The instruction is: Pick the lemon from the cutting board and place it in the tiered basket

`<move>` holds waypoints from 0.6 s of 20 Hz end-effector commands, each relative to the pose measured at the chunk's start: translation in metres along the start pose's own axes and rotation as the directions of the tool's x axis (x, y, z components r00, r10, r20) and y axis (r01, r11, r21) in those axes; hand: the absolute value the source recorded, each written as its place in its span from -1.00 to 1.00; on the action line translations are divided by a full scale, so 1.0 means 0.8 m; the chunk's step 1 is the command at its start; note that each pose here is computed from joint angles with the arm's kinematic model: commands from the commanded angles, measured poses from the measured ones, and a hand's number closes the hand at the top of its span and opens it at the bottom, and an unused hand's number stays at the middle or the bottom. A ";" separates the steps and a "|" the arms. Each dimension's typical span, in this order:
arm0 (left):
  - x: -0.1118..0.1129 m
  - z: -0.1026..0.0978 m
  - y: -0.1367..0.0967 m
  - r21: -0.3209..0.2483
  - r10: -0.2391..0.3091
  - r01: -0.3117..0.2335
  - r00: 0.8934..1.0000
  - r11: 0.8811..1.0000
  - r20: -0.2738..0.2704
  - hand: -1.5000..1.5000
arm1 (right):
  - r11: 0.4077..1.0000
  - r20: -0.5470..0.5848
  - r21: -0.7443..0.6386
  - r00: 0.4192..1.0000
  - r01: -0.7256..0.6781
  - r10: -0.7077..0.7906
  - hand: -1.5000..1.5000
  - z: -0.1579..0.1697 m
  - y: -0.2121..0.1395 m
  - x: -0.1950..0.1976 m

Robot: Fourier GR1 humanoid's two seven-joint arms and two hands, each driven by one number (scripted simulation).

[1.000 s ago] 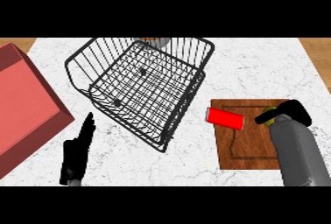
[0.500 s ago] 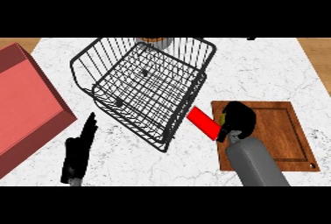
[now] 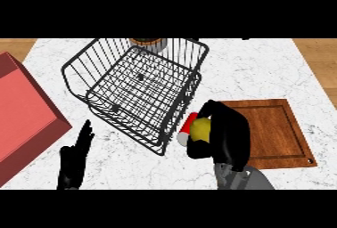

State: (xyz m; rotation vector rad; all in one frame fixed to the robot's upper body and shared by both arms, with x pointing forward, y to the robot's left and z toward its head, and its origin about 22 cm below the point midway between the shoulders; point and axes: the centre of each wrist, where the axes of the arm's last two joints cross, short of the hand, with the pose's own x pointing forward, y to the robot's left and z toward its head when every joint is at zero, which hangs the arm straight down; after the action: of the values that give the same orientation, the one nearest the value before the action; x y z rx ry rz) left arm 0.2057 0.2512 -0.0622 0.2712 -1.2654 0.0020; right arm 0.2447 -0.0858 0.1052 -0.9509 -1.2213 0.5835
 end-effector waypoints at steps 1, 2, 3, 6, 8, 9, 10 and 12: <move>-0.001 -0.001 0.009 0.028 0.002 -0.002 1.000 1.000 -0.013 0.00 | 0.981 0.071 -0.141 0.989 0.135 -0.127 1.00 0.069 -0.063 0.035; -0.005 0.010 0.009 0.013 -0.006 0.006 1.000 1.000 -0.004 0.00 | 0.973 0.079 -0.187 0.990 0.131 -0.118 1.00 0.080 -0.076 0.039; 0.006 0.004 0.002 0.005 -0.001 0.001 1.000 1.000 0.010 0.00 | 0.971 0.080 -0.204 0.990 0.127 -0.112 1.00 0.094 -0.083 0.042; 0.004 0.003 0.002 -0.005 -0.003 0.003 1.000 1.000 0.008 0.00 | 0.963 0.095 -0.265 0.995 0.056 -0.032 1.00 0.124 -0.107 0.044; 0.007 0.007 -0.003 -0.012 0.016 -0.016 1.000 1.000 0.010 0.00 | 0.962 0.112 -0.264 0.993 0.064 -0.036 1.00 0.140 -0.114 0.047; 0.006 -0.005 -0.001 -0.002 0.010 -0.010 1.000 1.000 0.025 0.00 | 0.952 0.097 -0.297 0.994 0.069 -0.041 1.00 0.132 -0.115 0.057; 0.004 0.003 0.001 -0.014 0.002 -0.002 1.000 1.000 0.011 0.00 | 0.949 0.099 -0.311 0.995 0.056 -0.026 1.00 0.134 -0.125 0.054; 0.016 -0.001 -0.002 -0.021 -0.013 0.014 0.999 1.000 0.044 0.00 | 0.949 0.080 -0.311 0.996 0.053 -0.029 1.00 0.121 -0.127 0.061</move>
State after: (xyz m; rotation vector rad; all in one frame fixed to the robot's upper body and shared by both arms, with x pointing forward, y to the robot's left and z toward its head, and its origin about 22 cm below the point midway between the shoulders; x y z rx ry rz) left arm 0.2058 0.2517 -0.0565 0.2621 -1.2903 -0.0073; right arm 0.1602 -0.0720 0.2045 -1.0824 -1.6380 0.4759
